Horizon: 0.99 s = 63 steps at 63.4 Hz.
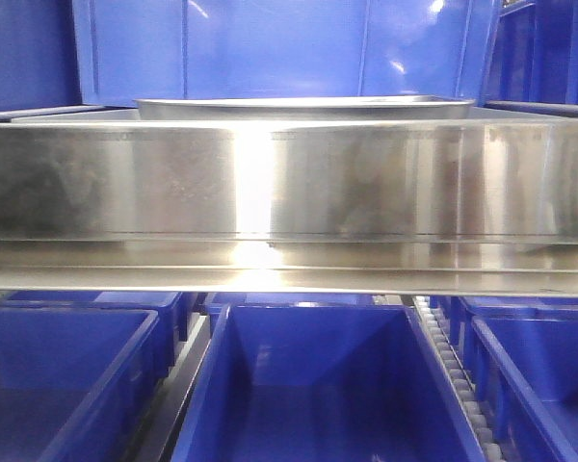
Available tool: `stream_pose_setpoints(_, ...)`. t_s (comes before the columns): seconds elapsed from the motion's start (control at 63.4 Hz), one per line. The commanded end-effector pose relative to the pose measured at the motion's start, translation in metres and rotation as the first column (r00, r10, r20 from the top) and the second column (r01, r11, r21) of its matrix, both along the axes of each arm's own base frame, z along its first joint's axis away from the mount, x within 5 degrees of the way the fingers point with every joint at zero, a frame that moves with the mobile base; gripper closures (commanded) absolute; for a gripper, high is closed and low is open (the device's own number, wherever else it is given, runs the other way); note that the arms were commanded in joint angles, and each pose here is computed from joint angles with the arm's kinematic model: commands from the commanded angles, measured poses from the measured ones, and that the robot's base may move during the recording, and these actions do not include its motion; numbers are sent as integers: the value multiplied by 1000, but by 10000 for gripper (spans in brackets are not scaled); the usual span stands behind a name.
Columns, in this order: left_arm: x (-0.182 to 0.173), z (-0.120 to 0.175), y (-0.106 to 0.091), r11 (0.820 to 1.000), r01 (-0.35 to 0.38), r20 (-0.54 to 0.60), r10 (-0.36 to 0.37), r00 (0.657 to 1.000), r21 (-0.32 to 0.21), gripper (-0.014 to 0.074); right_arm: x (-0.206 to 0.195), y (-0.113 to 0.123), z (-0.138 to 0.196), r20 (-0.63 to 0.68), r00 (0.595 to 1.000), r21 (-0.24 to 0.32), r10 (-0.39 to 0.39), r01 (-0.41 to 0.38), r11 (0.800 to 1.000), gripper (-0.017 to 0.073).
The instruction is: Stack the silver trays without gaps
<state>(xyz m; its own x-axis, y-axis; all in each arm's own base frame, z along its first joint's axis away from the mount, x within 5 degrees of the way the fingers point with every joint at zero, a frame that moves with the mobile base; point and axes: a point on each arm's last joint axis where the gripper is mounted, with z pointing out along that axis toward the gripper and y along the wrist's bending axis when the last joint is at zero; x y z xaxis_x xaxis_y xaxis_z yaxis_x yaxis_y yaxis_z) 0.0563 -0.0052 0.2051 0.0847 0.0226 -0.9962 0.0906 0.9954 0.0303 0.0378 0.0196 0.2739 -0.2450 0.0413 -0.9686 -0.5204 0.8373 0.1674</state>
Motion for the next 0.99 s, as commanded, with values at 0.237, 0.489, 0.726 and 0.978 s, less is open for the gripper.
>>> stream_pose_setpoints(0.237,-5,12,1,1000,-8,132,10,991,-20,642,0,1,15,97,995,29,12,-15,999,508)
stream_pose_setpoints(0.489,-5,12,1,1000,-8,132,10,991,-20,642,2,2,10,84,996,19,11,-13,1000,508)
stream_pose_setpoints(0.726,-5,12,1,1000,-8,132,10,991,-20,642,10,-4,-11,81,976,-64,-200,205,977,508)
stream_pose_setpoints(0.978,-5,12,1,1000,-8,132,10,991,-20,642,12,-16,-34,211,855,9,-474,483,875,508)
